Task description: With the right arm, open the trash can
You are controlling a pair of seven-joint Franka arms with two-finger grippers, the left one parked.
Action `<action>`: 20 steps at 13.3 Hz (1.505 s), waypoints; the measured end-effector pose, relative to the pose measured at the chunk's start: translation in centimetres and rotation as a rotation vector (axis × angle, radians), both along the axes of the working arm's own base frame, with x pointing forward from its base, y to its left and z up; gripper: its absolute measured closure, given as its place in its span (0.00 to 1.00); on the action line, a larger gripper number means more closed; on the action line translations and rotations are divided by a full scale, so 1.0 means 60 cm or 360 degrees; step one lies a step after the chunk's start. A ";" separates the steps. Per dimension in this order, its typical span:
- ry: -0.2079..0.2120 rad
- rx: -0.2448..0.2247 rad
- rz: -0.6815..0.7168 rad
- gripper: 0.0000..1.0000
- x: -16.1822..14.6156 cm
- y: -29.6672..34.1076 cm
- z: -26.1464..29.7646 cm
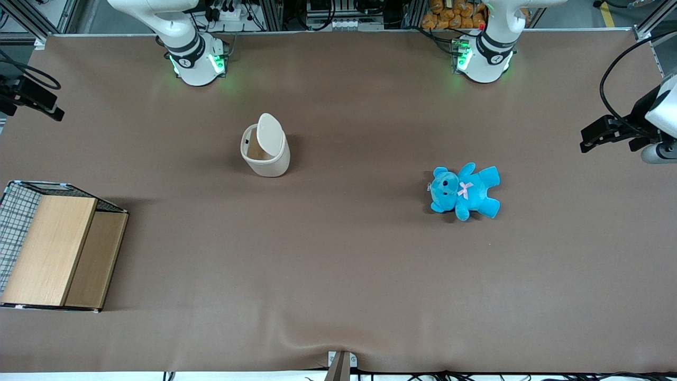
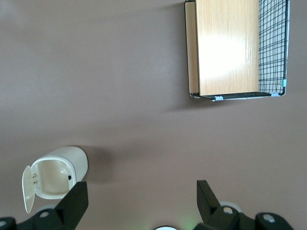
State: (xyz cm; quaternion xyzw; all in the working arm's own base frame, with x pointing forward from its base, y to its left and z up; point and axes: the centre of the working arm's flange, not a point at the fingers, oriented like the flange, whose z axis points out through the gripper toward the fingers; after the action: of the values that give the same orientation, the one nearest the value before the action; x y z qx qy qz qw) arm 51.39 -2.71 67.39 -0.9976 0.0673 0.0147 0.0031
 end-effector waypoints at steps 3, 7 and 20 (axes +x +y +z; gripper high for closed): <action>0.0039 -0.0005 -0.0009 0.00 0.014 -0.004 -0.007; 0.0048 -0.0008 -0.0008 0.00 0.025 -0.001 -0.013; 0.0040 -0.0014 -0.0011 0.00 0.026 -0.001 -0.009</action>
State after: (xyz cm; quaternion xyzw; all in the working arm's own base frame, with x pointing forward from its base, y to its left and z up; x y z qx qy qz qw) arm 52.94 -2.77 66.83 -0.9971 0.0709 0.0269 -0.0020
